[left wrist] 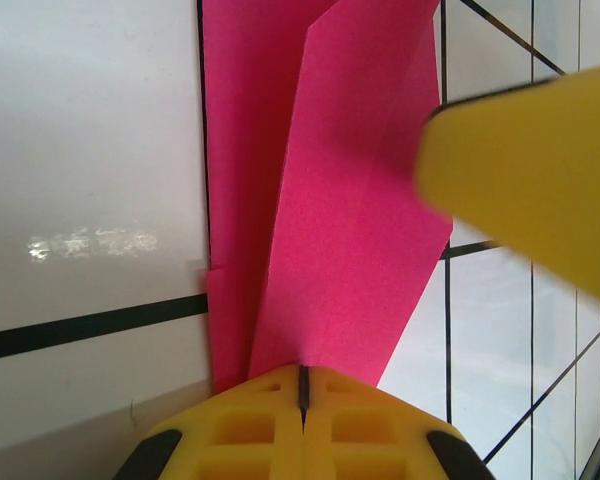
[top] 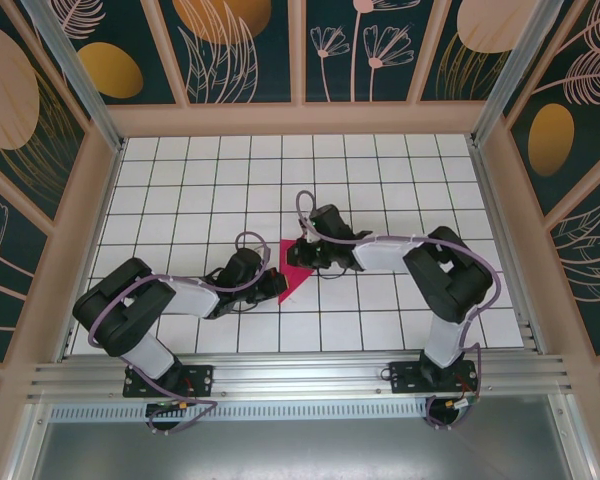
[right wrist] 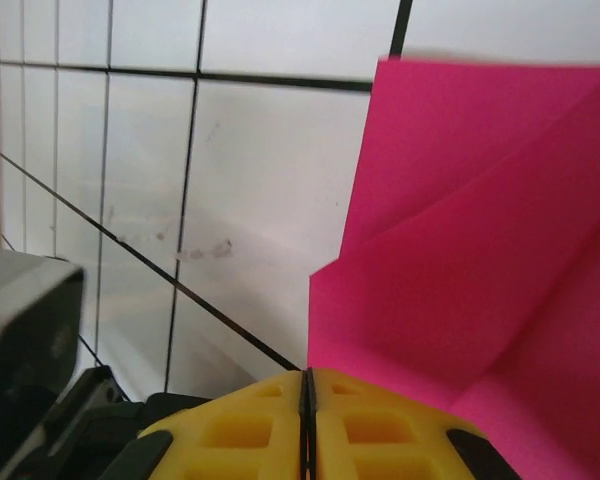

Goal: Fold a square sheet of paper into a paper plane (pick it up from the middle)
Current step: Fourth fold the wing at the center of the table.

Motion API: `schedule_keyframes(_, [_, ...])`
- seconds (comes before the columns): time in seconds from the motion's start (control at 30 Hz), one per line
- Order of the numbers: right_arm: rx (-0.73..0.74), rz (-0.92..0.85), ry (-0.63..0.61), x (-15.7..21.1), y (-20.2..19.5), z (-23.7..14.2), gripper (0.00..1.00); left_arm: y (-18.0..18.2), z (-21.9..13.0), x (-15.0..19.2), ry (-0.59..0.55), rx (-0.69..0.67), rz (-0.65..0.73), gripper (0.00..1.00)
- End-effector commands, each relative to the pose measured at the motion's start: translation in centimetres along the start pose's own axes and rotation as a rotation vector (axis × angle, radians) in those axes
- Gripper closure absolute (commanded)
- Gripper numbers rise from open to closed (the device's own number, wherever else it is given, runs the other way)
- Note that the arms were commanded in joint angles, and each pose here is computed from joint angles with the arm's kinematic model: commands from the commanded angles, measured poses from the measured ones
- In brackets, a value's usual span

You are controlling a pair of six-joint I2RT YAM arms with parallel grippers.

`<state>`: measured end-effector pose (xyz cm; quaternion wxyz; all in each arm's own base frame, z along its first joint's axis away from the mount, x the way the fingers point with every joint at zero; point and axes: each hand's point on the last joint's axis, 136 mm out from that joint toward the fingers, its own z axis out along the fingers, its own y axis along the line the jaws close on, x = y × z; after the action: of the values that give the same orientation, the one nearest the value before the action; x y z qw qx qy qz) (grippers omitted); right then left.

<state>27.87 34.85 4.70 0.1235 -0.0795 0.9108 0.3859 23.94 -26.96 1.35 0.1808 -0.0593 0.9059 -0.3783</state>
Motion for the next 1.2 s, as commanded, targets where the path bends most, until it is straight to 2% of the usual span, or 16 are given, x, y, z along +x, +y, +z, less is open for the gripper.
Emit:
schedule_keyframes(0.0, [0.020,0.008,0.009,-0.1,-1.1,1.4,0.88,6.1,0.1,3.3,0.109,-0.217,-0.020,1.00])
schedule_keyframes(0.3, [0.130,0.029,-0.036,-3.1,-4.1,2.1,0.90,7.7,-0.5,4.4,0.131,-0.256,-0.006,1.00])
schedule_keyframes(0.67, [0.128,0.081,-0.076,-7.1,-7.9,1.9,0.89,8.9,-0.9,5.3,0.147,-0.283,-0.004,1.00])
schedule_keyframes(0.8, [0.121,0.059,-0.070,-8.1,-7.6,2.1,0.89,8.8,-0.9,5.2,0.145,-0.281,-0.003,1.00])
schedule_keyframes(1.0, [0.123,0.090,-0.123,-11.5,-9.3,0.3,0.88,8.7,-0.9,5.1,0.143,-0.278,-0.004,1.00])
schedule_keyframes(1.17, [0.076,0.060,-0.141,-12.7,-7.3,-1.3,0.87,8.4,-0.8,4.9,0.138,-0.273,0.000,1.00])
